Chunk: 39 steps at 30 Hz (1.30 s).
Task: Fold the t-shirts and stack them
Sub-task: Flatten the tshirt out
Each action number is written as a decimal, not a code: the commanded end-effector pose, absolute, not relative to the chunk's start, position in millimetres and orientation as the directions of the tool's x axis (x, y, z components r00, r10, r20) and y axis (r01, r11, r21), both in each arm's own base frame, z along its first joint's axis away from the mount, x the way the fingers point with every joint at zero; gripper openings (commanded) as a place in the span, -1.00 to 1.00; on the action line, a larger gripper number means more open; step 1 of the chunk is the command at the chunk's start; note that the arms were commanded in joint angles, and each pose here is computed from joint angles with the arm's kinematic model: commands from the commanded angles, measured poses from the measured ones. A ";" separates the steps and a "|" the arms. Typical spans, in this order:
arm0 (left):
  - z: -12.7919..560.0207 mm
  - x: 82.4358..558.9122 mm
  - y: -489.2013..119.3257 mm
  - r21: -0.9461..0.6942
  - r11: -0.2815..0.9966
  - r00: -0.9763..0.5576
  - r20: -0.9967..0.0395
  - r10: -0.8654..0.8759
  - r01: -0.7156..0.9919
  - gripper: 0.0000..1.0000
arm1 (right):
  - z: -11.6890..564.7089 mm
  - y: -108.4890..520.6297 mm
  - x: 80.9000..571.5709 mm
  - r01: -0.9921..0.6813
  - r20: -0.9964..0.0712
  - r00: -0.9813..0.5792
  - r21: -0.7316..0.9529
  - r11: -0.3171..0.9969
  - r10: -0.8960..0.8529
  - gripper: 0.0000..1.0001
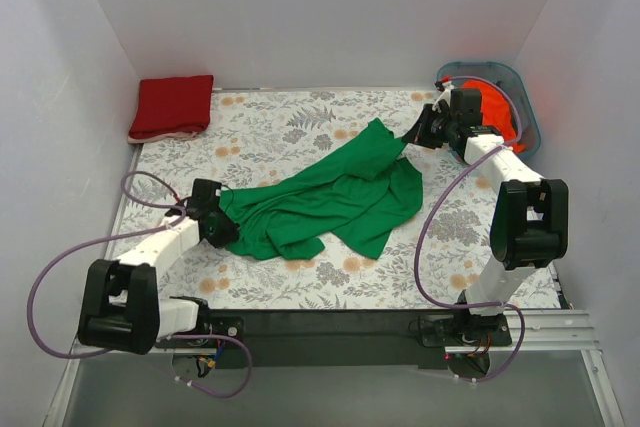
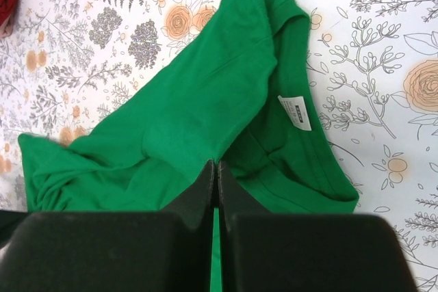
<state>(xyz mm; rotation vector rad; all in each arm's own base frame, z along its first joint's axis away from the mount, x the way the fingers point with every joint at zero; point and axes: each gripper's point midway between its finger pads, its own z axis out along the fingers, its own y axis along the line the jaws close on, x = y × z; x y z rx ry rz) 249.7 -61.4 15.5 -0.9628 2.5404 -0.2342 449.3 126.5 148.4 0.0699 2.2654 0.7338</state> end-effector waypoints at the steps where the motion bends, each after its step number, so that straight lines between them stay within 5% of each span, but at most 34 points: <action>1: 28.8 193.1 -80.3 -0.320 0.668 -0.667 -0.129 -0.733 -0.672 -0.90 | 168.4 120.6 455.5 -0.222 -0.711 -0.664 0.483 0.847 0.231 -0.97; 4: 75.0 216.0 -72.5 -0.383 0.695 -0.650 -0.261 -0.714 -0.609 -0.54 | 173.4 122.3 456.7 -0.274 -0.734 -0.654 0.456 0.847 0.184 -0.97; 5: 105.0 238.6 -64.7 -0.386 0.751 -0.652 -0.375 -0.658 -0.536 -0.24 | 175.2 122.7 456.9 -0.285 -0.739 -0.650 0.450 0.847 0.174 -0.97; 8: 126.4 274.2 -37.3 -0.231 0.857 -0.676 -0.535 -0.507 -0.460 0.03 | 180.2 125.8 455.8 -0.321 -0.751 -0.644 0.440 0.839 0.147 -0.97; 12: 112.2 301.7 -29.7 -0.061 0.939 -0.797 -0.512 -0.320 -0.338 0.19 | 182.3 127.6 452.4 -0.345 -0.757 -0.641 0.434 0.832 0.128 -0.97; 19: 102.8 345.9 -9.3 0.088 0.978 -0.858 -0.499 -0.119 -0.187 0.22 | 186.3 133.5 446.9 -0.386 -0.761 -0.639 0.445 0.808 0.114 -0.97; 39: 51.4 379.8 -28.4 -0.020 0.929 -0.835 -0.444 0.324 0.370 0.11 | 193.0 142.8 440.7 -0.426 -0.759 -0.642 0.475 0.770 0.112 -0.97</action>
